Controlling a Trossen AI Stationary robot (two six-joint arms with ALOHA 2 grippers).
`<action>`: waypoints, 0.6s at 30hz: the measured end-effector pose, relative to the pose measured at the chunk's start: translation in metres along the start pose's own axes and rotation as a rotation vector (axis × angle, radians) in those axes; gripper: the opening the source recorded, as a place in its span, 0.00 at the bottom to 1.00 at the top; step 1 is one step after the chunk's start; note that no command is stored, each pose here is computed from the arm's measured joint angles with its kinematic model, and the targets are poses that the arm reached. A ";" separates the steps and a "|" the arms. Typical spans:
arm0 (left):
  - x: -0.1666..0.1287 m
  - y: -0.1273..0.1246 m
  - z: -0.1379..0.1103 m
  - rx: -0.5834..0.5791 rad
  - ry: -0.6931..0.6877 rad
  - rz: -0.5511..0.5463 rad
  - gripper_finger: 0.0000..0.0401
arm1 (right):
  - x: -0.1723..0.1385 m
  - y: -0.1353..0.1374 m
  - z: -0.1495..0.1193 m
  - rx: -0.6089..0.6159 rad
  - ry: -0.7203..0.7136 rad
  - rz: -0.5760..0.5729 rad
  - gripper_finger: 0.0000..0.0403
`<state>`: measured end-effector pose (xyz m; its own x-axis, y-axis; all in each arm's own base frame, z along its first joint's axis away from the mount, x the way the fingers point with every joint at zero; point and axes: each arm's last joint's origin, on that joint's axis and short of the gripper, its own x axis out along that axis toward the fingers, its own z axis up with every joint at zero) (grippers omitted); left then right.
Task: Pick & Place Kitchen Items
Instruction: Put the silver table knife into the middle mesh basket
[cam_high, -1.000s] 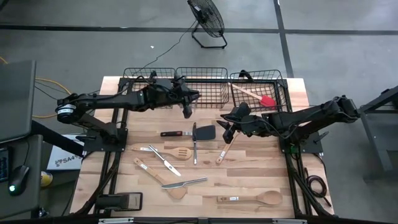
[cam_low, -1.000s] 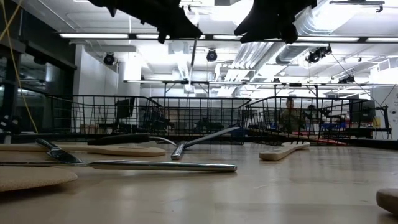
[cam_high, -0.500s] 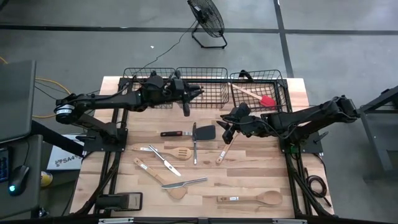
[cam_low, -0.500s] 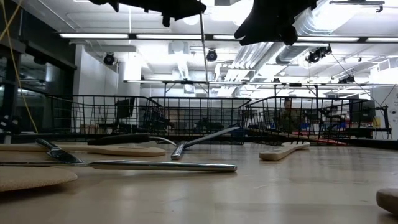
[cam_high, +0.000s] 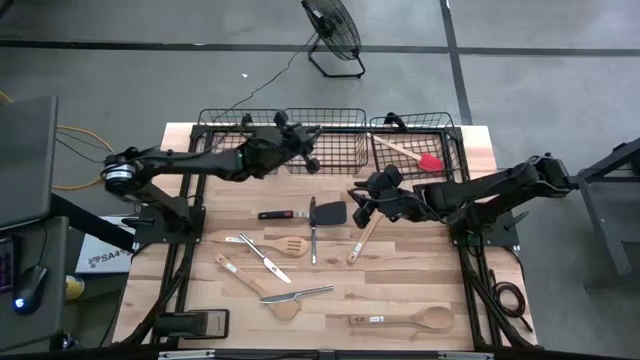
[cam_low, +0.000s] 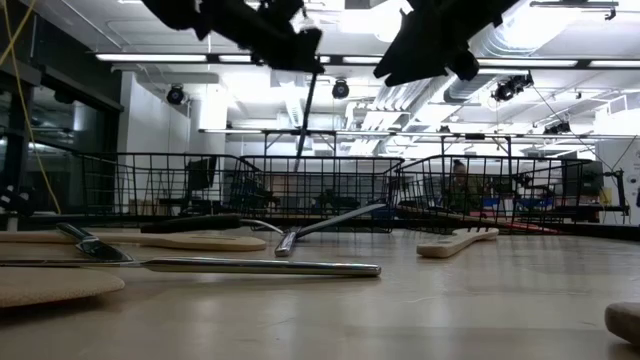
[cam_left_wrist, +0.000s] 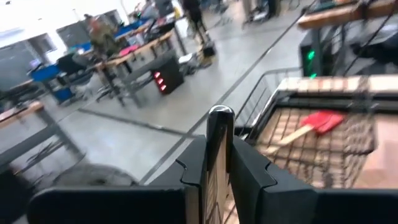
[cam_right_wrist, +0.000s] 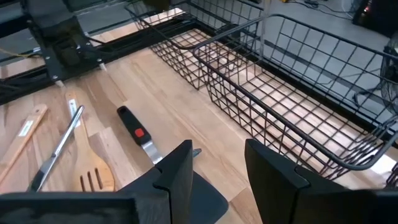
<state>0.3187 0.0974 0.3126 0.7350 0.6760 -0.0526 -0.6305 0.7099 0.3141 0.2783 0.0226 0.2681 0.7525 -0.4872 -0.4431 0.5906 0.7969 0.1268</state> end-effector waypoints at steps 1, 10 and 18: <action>0.004 -0.003 -0.004 0.007 0.019 0.020 0.10 | 0.001 0.000 -0.001 0.010 0.001 -0.002 0.34; 0.049 0.007 -0.011 0.050 0.263 0.059 0.10 | 0.002 0.000 -0.001 0.021 0.000 -0.013 0.34; 0.091 0.013 -0.010 0.048 0.502 -0.038 0.10 | 0.002 -0.002 -0.004 0.013 0.023 -0.038 0.34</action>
<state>0.3749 0.1702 0.3021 0.5391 0.6703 -0.5100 -0.5851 0.7336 0.3457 0.2772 0.0219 0.2632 0.7222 -0.5089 -0.4685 0.6228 0.7731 0.1204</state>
